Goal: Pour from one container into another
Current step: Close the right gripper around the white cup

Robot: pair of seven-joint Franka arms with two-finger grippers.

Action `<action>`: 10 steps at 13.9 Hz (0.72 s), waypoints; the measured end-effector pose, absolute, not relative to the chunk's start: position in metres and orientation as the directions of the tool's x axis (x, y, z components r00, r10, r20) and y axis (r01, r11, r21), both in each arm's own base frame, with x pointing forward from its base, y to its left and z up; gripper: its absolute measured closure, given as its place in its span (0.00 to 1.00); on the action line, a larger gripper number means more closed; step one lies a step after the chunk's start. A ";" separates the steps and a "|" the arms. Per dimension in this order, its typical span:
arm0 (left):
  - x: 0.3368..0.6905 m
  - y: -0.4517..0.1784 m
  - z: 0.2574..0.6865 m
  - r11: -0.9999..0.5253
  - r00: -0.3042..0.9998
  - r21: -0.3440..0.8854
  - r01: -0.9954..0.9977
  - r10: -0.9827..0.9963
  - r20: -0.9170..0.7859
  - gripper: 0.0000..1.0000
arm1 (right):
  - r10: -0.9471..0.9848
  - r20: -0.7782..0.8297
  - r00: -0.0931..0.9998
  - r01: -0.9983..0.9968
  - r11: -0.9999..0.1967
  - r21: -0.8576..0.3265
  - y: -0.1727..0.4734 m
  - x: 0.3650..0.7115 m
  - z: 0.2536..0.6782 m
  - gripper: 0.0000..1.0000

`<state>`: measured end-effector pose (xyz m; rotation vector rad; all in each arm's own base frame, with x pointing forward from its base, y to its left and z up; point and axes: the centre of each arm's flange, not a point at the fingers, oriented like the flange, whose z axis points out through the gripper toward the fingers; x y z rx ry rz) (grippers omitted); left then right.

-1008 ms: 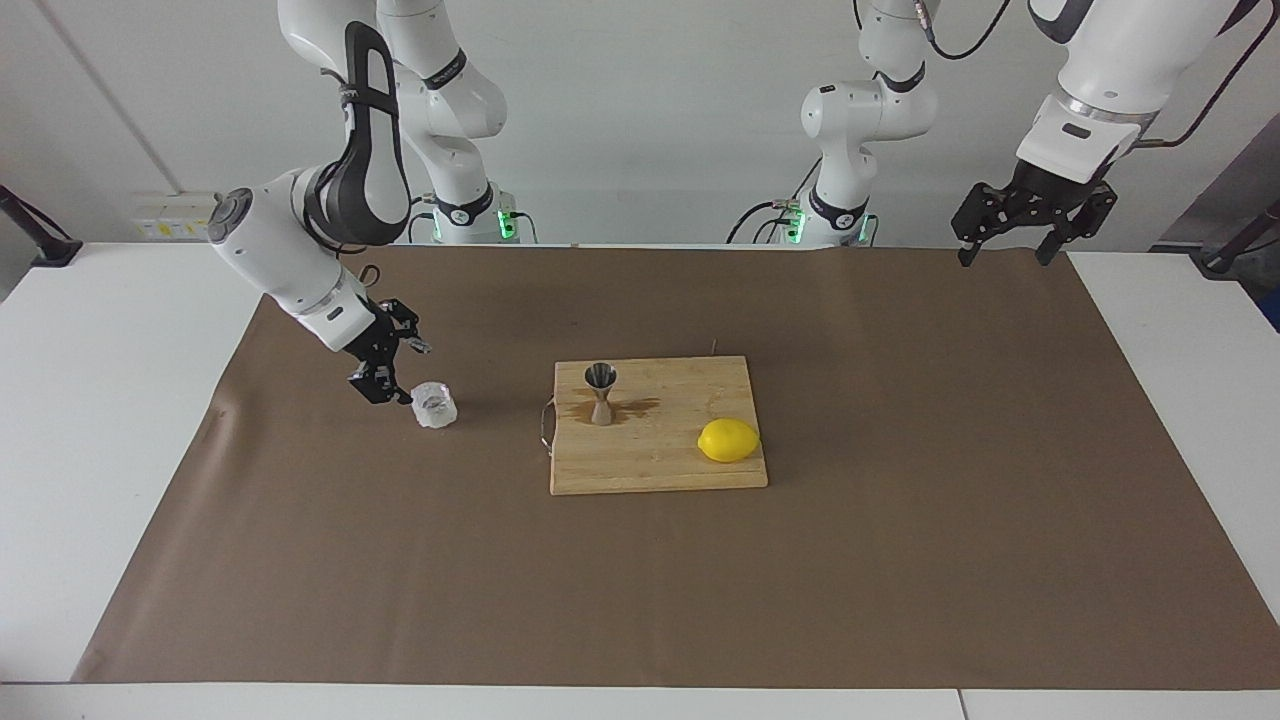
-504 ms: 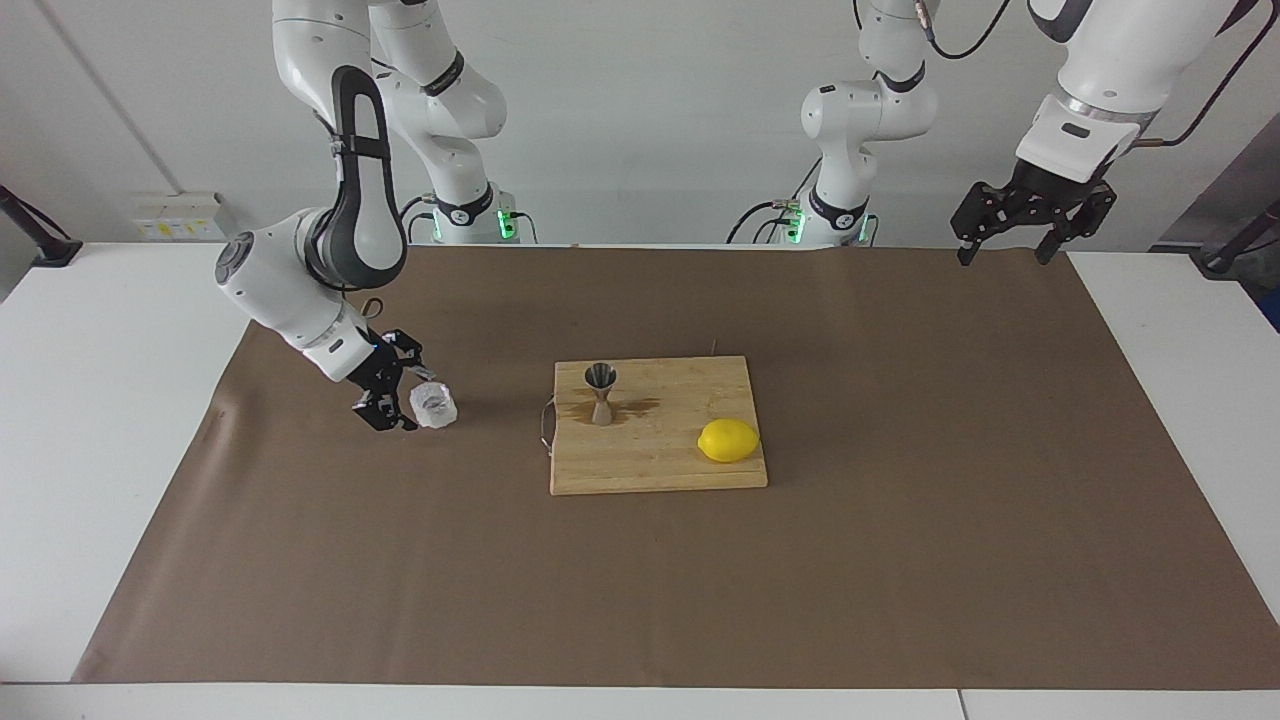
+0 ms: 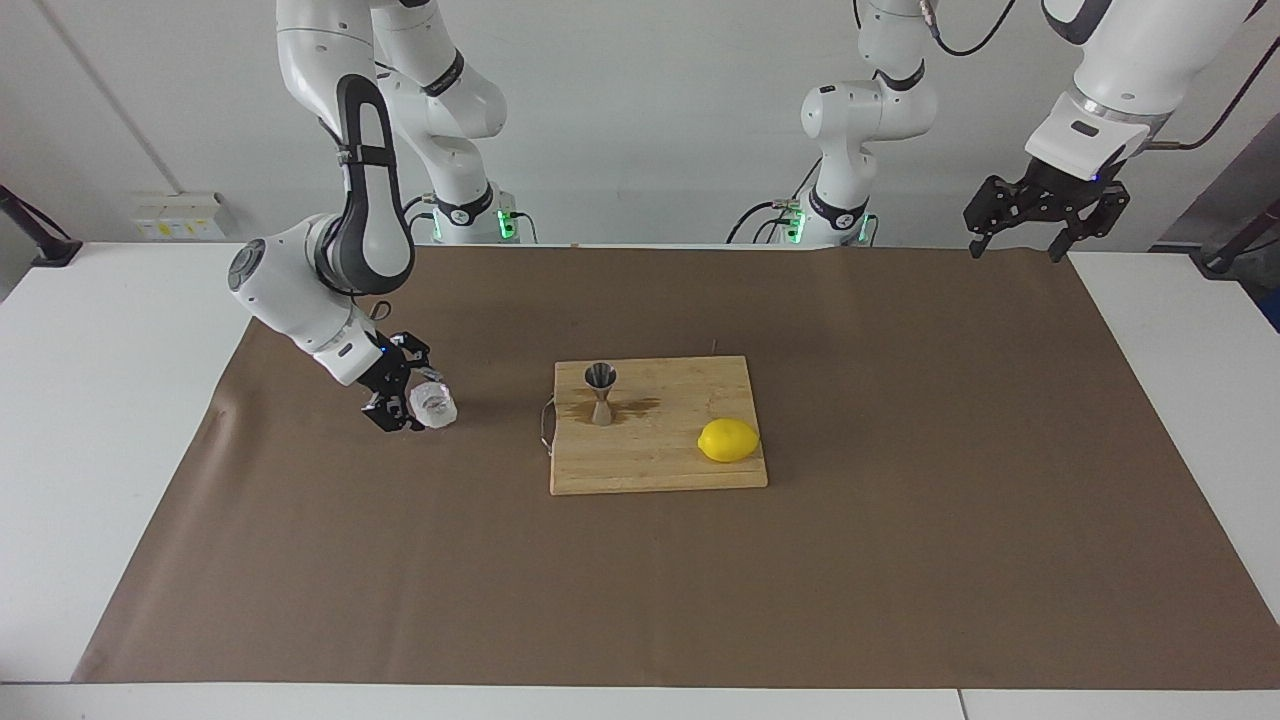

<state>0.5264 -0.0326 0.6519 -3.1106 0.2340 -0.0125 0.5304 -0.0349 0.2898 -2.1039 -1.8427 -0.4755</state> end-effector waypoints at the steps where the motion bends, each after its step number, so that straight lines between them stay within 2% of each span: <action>1: 0.527 -0.031 0.652 -0.989 0.989 -0.022 -0.147 -0.147 0.006 0.00 | 0.885 0.450 0.118 0.991 -0.130 -0.004 -0.035 0.530 0.284 0.00; 5: 0.527 -0.032 0.652 -0.991 0.991 0.006 -0.130 -0.130 0.009 0.00 | 0.883 0.457 0.110 0.992 -0.123 -0.002 -0.036 0.529 0.273 0.00; 7: 0.526 -0.030 0.652 -0.992 0.992 0.007 -0.127 -0.127 0.008 0.00 | 0.883 0.457 0.109 0.993 -0.122 -0.002 -0.036 0.529 0.273 0.05; 10: 0.525 -0.030 0.649 -0.992 0.992 0.008 -0.127 -0.127 0.000 0.00 | 0.883 0.457 0.107 0.993 -0.119 -0.002 -0.034 0.529 0.273 0.42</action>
